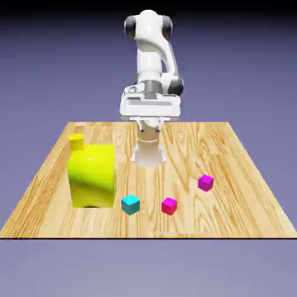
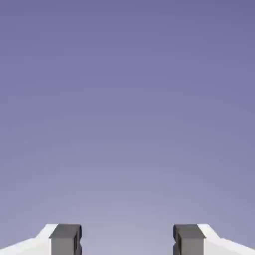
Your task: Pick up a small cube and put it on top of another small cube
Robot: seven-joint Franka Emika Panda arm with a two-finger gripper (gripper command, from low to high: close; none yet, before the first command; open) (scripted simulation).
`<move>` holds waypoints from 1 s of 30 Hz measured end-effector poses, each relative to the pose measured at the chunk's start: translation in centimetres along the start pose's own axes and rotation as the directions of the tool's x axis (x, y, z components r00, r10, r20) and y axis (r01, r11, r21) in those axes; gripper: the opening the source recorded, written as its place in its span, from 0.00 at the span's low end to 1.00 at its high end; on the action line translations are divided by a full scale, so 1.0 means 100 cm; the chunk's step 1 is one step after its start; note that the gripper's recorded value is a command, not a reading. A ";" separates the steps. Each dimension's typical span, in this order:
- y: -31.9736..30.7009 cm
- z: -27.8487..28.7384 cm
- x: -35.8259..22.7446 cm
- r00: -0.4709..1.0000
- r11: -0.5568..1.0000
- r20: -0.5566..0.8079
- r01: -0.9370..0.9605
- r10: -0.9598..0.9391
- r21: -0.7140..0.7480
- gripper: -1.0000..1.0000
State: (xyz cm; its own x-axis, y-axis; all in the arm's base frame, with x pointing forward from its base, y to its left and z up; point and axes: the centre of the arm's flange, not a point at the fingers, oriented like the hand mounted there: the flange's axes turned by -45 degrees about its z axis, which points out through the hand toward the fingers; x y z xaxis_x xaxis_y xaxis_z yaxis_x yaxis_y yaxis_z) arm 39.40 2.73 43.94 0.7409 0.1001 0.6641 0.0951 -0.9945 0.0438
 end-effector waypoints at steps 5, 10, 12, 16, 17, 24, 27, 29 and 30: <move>-0.096 0.060 -0.048 0.942 0.975 0.260 0.185 -0.212 0.126 0.50; -0.187 0.095 -0.124 0.773 0.898 0.461 0.342 -0.436 0.275 0.50; -0.219 0.101 -0.160 0.678 0.854 0.521 0.394 -0.519 0.338 0.50; -0.279 0.095 -0.244 0.440 0.731 0.589 0.489 -0.678 0.476 0.50; -0.272 0.100 -0.241 0.448 0.748 0.603 0.474 -0.660 0.465 0.50; -0.272 0.142 -0.288 0.446 0.743 0.599 0.478 -0.665 0.469 0.50; -0.271 0.146 -0.294 0.445 0.743 0.600 0.478 -0.665 0.469 0.00; -0.274 0.133 -0.276 0.447 0.744 0.599 0.478 -0.664 0.468 0.00; -0.274 0.126 -0.268 0.448 0.744 0.599 0.477 -0.664 0.468 0.00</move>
State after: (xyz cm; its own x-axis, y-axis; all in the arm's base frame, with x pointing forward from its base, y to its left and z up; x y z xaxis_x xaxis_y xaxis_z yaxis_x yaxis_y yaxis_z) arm 25.30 27.71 15.57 0.6666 0.7237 -0.1789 0.7356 -0.6774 0.0005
